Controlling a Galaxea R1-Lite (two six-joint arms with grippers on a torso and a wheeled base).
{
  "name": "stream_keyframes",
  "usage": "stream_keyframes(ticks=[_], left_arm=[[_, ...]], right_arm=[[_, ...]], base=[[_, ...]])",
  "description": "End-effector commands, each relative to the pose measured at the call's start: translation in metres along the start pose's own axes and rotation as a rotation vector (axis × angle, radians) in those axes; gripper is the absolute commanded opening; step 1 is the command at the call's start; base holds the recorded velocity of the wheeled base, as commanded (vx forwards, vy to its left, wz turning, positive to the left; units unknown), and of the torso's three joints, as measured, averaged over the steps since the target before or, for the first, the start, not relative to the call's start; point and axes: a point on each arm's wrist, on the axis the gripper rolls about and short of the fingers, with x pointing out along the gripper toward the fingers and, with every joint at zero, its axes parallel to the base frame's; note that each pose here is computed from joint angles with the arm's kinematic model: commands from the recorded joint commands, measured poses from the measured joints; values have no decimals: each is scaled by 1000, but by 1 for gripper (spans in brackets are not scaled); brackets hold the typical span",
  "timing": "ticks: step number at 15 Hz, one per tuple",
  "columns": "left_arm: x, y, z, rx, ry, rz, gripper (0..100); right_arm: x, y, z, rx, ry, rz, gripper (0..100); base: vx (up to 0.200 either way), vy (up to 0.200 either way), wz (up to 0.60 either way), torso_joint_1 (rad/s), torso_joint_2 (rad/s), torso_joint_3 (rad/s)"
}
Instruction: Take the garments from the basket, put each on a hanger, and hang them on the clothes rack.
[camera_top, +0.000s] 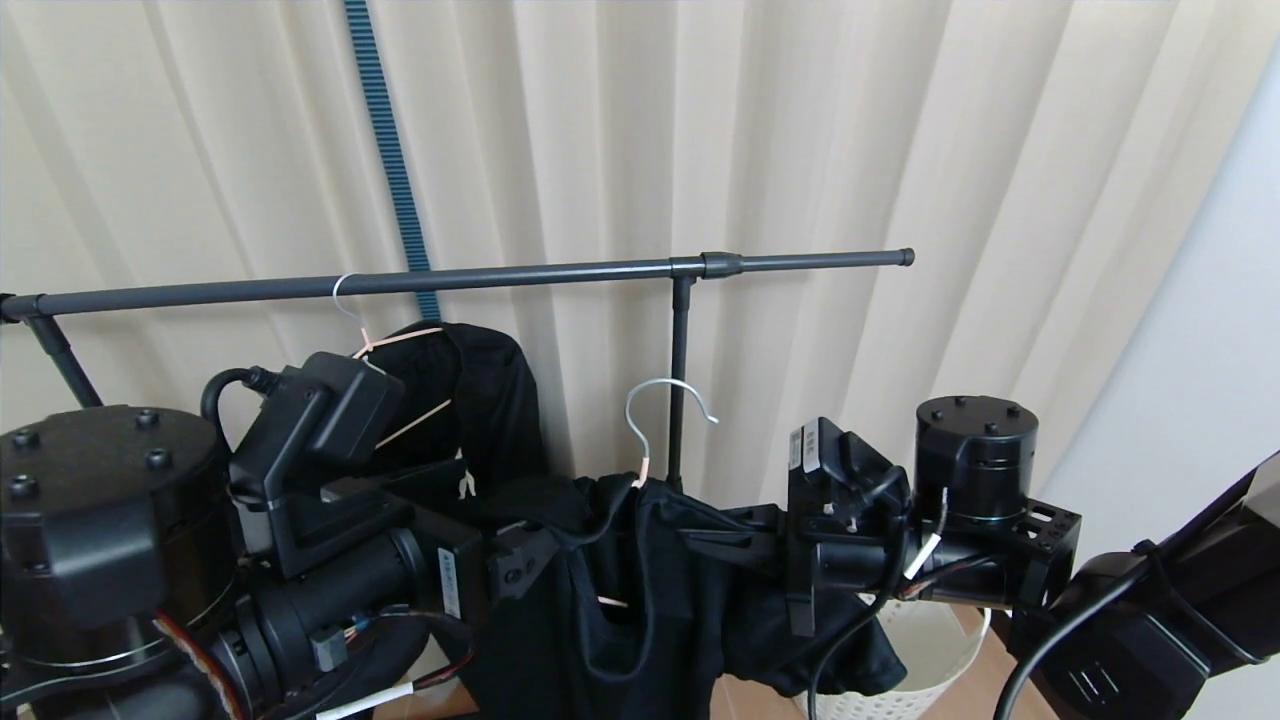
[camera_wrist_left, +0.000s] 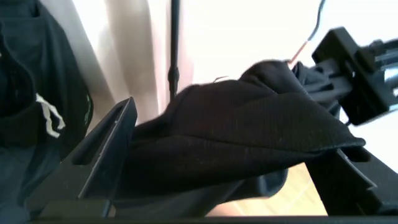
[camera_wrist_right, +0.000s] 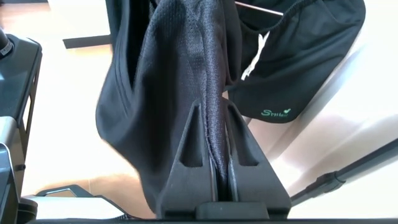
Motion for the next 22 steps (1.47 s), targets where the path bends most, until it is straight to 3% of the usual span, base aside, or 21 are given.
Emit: stream_keyframes(ticks=[1, 7, 10, 12, 17, 20, 22], left_arm=[[-4, -1, 12, -18, -25, 3, 100], [-9, -1, 19, -53, 73, 38, 100], [-8, 1, 22, -58, 79, 48, 100], [-9, 1, 26, -80, 129, 65, 100], [-11, 6, 32, -110, 152, 93, 100], [-19, 33, 33, -116, 144, 80, 100], [-24, 61, 30, -124, 109, -33, 100]], right_arm=[[0, 1, -2, -1, 9, -9, 0], [0, 1, -6, -22, -14, -16, 0], [-1, 4, -9, -40, -4, -11, 0], [0, 4, -13, -58, 5, -8, 0], [-5, 3, -6, -69, -16, -14, 0], [-23, -11, -1, -72, -53, -12, 0], [-38, -23, 1, -72, -81, 2, 0]], base=[[0, 0, 0, 0, 0, 0], [0, 0, 0, 0, 0, 0], [0, 0, 0, 0, 0, 0], [0, 0, 0, 0, 0, 0], [0, 0, 0, 0, 0, 0], [0, 0, 0, 0, 0, 0], [0, 0, 0, 0, 0, 0]])
